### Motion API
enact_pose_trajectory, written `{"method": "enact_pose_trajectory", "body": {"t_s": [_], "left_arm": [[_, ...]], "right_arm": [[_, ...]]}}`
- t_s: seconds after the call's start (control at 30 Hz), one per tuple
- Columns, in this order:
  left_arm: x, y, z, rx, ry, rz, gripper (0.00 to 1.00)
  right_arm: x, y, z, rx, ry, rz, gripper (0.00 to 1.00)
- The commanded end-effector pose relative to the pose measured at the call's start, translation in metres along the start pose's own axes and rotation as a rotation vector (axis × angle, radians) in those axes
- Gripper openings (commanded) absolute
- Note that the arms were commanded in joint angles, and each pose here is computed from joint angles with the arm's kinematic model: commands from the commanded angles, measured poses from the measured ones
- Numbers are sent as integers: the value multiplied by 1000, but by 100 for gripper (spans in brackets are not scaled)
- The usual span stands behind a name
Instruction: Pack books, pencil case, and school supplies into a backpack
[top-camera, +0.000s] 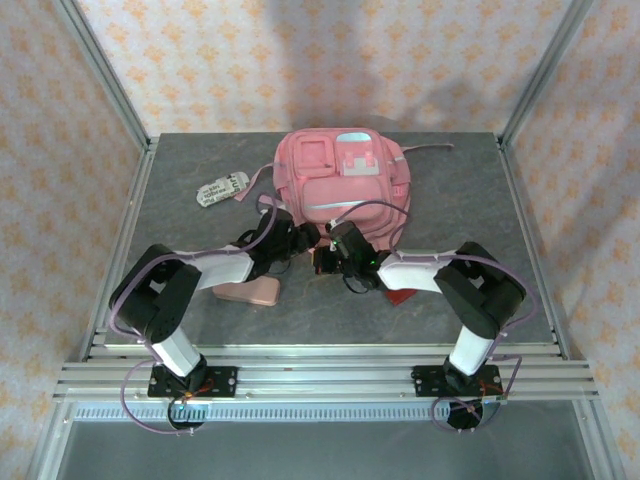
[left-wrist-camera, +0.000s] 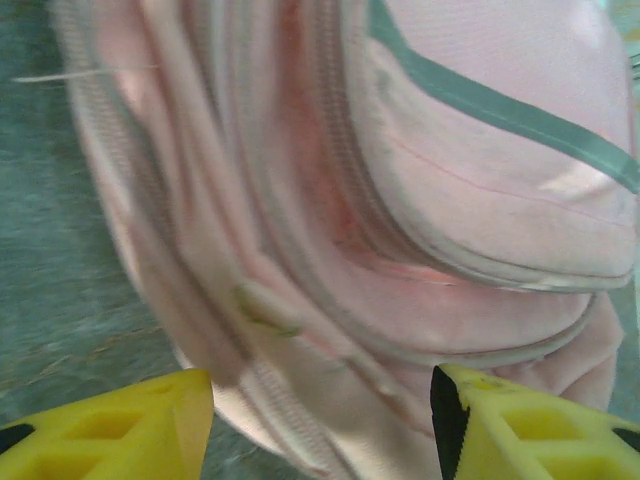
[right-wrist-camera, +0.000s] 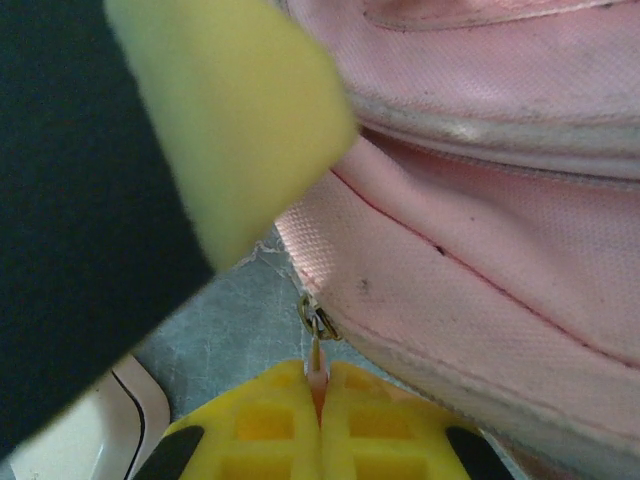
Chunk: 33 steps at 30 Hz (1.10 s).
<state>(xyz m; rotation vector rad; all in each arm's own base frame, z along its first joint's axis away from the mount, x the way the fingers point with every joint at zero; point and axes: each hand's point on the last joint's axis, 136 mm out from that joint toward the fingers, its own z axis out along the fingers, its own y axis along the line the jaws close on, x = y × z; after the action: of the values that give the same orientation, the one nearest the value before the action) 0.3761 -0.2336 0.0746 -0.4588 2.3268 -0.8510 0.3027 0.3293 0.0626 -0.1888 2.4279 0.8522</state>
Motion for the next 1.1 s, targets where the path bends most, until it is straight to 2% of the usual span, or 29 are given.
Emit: {"method": "enact_pose_trajectory", "body": {"t_s": [0.0, 0.03, 0.07, 0.17, 0.2, 0.43, 0.83, 0.93, 1.07], "left_arm": [[-17, -16, 10, 47, -93, -9, 59], [-16, -13, 15, 33, -87, -10, 55], [-14, -9, 20, 20, -79, -11, 46], [-6, 1, 31, -11, -45, -14, 4], [-4, 4, 33, -20, -37, -13, 0], [-15, 18, 22, -54, -66, -15, 0], [-64, 38, -4, -106, -138, -3, 0], [-76, 32, -2, -107, -146, 17, 0], [-95, 15, 7, -114, -143, 68, 0]], "right_arm": [[-3, 13, 2, -39, -8, -2, 0], [-3, 12, 2, -36, -7, 0, 0], [-3, 12, 2, -31, -6, 2, 0], [-3, 5, 1, 12, -6, 1, 0], [-3, 1, 0, 34, -5, -2, 0], [6, -43, -19, 199, 25, 15, 0], [4, -161, -103, 515, -47, 160, 0], [-1, -164, -109, 520, -70, 167, 0], [-6, -140, -99, 415, -77, 182, 0]]}}
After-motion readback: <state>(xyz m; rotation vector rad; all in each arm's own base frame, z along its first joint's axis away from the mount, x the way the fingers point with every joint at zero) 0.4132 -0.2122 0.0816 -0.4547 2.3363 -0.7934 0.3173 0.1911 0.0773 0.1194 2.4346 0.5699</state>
